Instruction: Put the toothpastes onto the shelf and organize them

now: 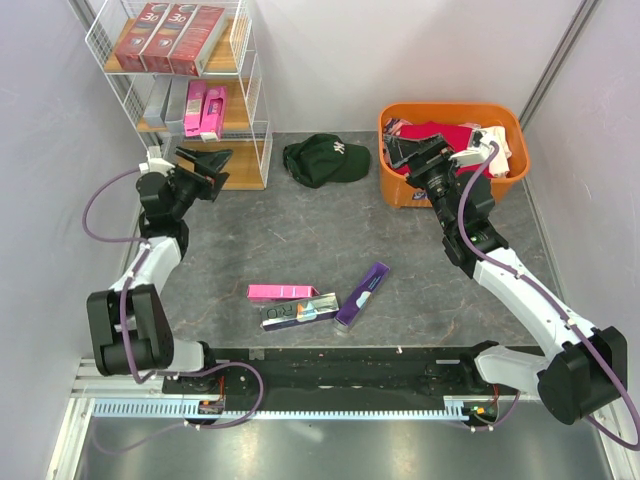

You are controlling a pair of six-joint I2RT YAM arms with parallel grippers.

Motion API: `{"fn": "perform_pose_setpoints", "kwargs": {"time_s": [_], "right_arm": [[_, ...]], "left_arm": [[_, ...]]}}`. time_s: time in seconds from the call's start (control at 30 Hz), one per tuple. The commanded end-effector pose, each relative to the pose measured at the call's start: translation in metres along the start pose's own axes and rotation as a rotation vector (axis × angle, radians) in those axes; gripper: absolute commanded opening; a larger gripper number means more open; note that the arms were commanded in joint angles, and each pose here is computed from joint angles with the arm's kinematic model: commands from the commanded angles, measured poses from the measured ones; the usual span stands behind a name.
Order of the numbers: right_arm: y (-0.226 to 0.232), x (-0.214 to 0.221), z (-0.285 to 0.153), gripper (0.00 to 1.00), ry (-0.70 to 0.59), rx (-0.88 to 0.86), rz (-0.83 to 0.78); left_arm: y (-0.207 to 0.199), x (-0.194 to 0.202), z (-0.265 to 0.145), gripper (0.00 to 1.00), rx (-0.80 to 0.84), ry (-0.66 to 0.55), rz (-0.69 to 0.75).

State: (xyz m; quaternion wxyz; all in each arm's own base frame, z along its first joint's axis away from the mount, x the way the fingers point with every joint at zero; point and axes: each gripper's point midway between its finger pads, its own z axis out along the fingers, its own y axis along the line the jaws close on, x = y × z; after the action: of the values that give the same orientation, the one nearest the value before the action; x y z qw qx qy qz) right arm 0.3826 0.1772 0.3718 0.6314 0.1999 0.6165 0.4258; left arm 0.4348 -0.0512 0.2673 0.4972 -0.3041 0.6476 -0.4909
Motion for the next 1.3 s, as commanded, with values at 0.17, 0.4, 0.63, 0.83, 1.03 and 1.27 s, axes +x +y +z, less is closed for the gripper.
{"fn": "perform_pose_setpoints", "kwargs": {"time_s": [0.17,0.4,0.63,0.83,1.03,1.27], "right_arm": [[-0.001,0.019,-0.001,0.98,0.090,-0.028,-0.045],[-0.019,0.078,0.013,0.98,0.370,-0.021,-0.153],[-0.031,0.178,0.020,0.98,0.778,-0.030,-0.391],[-0.008,0.270,-0.010,0.98,1.061,-0.110,-0.593],[0.002,0.337,-0.071,0.98,1.271,-0.269,-0.897],[-0.006,0.390,-0.127,0.98,1.374,-0.340,-1.125]], "left_arm": [[0.017,0.054,-0.048,1.00,-0.107,0.243,0.240],[0.036,0.066,-0.074,1.00,-0.228,0.313,0.311],[0.046,0.061,-0.076,1.00,-0.316,0.373,0.369],[0.067,0.068,-0.077,1.00,-0.368,0.421,0.342],[0.087,0.075,-0.077,1.00,-0.408,0.466,0.306],[0.096,0.074,-0.079,1.00,-0.437,0.461,0.287]]}}
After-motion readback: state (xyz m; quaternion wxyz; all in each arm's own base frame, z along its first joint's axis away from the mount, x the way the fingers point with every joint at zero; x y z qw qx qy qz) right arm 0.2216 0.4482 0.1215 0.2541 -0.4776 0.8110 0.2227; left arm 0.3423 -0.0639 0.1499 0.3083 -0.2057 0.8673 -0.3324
